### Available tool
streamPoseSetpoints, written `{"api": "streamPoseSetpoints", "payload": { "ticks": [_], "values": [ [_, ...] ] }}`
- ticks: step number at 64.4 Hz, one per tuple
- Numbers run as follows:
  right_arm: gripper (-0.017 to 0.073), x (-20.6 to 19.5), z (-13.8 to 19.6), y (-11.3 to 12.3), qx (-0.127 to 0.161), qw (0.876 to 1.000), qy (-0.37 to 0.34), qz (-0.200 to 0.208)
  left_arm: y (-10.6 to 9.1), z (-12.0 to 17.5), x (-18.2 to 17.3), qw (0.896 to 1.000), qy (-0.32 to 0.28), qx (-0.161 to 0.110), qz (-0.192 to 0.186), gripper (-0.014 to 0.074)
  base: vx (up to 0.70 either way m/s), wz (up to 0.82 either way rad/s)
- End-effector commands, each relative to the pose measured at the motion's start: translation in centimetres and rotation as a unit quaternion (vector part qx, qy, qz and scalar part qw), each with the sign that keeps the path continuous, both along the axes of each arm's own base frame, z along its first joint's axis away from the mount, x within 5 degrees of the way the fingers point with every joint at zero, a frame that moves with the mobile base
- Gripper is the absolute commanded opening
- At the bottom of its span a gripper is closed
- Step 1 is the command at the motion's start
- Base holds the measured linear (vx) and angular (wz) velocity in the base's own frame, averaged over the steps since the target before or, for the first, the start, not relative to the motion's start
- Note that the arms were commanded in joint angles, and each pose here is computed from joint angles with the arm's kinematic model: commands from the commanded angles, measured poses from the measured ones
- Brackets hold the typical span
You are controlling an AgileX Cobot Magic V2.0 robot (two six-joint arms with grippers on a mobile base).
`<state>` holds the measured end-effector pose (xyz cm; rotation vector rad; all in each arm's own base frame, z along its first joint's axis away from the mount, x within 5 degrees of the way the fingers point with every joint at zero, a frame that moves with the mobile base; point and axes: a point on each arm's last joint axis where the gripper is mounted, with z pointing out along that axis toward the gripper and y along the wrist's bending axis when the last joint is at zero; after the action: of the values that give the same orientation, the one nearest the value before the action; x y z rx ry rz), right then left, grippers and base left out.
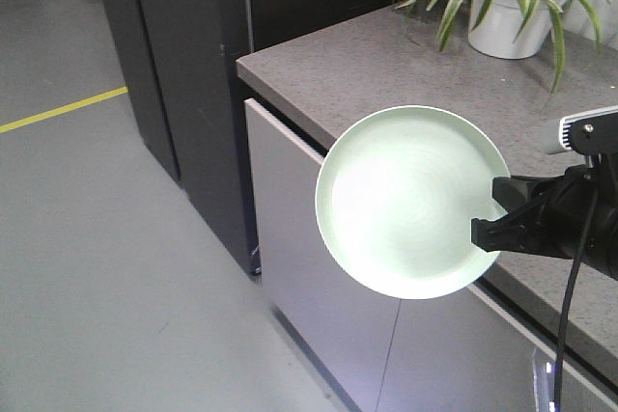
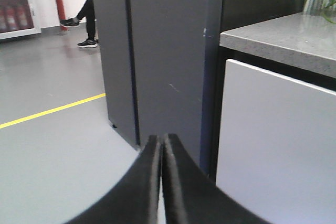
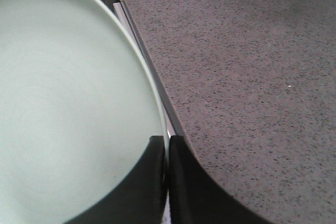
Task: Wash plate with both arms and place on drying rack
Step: 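Drive up to the steel sink holding the plate above it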
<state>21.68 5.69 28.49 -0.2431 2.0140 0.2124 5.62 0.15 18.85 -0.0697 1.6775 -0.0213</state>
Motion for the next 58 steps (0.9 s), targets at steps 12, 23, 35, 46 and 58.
{"api": "streamPoseSetpoints", "payload": {
  "ticks": [12, 23, 35, 46, 58],
  "values": [
    [-0.0009, 0.21, 1.86, -0.31, 0.008, 0.998, -0.056, -0.015, 0.0, 0.23, -0.01, 0.999, -0.036, -0.004, 0.0, -0.0005, 0.06, -0.25],
    [-0.0009, 0.21, 1.86, -0.31, 0.008, 0.998, -0.056, -0.015, 0.0, 0.23, -0.01, 0.999, -0.036, -0.004, 0.0, -0.0005, 0.08, -0.3],
    [-0.0009, 0.21, 1.86, -0.31, 0.008, 0.998, -0.056, -0.015, 0.0, 0.23, -0.01, 0.999, -0.036, -0.004, 0.0, -0.0005, 0.09, -0.35],
    [-0.0009, 0.21, 1.86, -0.31, 0.008, 0.998, -0.056, -0.015, 0.0, 0.23, -0.01, 0.999, -0.036, -0.004, 0.0, -0.0005, 0.1, -0.38],
    [-0.0009, 0.21, 1.86, -0.31, 0.008, 0.998, -0.056, -0.015, 0.0, 0.23, -0.01, 0.999, -0.036, -0.004, 0.0, -0.0005, 0.11, -0.42]
  ]
}}
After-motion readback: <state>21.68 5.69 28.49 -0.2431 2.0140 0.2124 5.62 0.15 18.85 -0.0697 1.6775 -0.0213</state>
